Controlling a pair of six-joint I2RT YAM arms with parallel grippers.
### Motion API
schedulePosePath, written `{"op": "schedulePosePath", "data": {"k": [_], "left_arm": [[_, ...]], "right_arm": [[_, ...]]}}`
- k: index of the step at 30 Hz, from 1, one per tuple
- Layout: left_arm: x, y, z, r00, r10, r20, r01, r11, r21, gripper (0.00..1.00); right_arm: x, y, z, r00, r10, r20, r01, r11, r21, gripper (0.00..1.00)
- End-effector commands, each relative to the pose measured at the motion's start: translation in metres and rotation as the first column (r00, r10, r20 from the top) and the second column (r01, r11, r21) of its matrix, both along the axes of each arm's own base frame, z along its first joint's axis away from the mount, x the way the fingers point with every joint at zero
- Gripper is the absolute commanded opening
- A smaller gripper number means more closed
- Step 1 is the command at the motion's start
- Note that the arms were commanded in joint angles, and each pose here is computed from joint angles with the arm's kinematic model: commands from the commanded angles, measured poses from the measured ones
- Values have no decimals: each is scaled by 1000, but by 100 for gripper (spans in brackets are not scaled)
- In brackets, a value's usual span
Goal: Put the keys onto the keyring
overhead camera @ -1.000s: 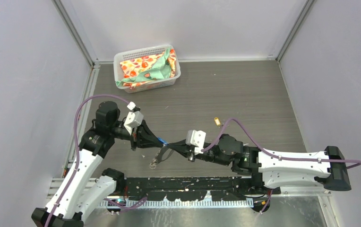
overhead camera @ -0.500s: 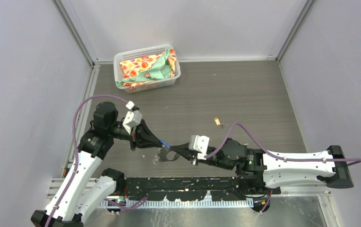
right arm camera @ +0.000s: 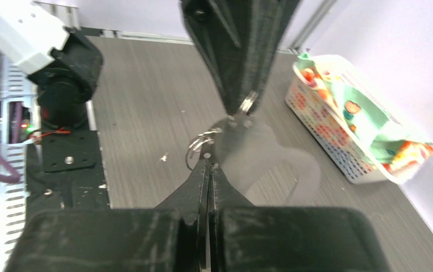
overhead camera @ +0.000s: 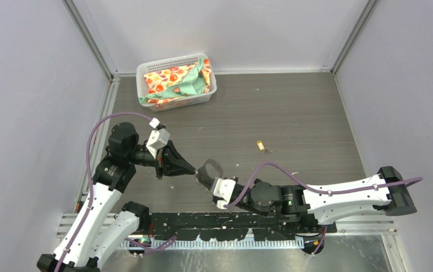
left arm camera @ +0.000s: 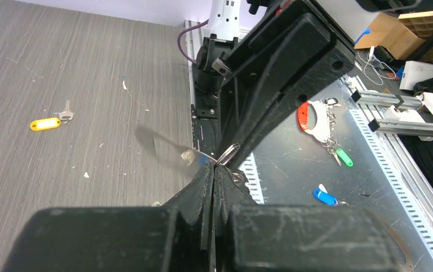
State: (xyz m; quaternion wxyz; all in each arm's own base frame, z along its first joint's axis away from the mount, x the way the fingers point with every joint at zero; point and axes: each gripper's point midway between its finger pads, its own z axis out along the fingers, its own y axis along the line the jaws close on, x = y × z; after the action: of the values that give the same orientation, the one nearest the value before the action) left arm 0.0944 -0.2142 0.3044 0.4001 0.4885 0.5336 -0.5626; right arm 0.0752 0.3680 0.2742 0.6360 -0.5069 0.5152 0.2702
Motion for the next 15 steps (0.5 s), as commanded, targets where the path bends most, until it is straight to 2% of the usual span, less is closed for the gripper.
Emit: {"op": "schedulePosePath", "data": {"k": [1,8,9,11,13,15], "left_arm": [[-1,0,6,999,-6,32,7,1000,-18,0],[-5,1,5,999,-13,48,14,1000,-23,0],[-6,1,6,998,-14,53,15,1000,-24,0],[-8,2,4,998,-11,63,12,1000,-22,0],[-10,4,1,995,-12,97,14,1000,-16,0],[-13,6,-2,993,-15,116,15,1000,-6,0]], "right_arm": [[21,-19,25,989,-144,-38,147,985,88,1],[28,-54,-4,972,-182,-148,196,977,84,1],[29,-59,-12,967,-192,-168,206,976,72,6],[31,-66,-28,952,-207,-227,228,971,69,35],[33,-70,-42,931,-219,-293,250,965,74,54],[40,-75,-59,908,-232,-348,272,960,70,82]]}}
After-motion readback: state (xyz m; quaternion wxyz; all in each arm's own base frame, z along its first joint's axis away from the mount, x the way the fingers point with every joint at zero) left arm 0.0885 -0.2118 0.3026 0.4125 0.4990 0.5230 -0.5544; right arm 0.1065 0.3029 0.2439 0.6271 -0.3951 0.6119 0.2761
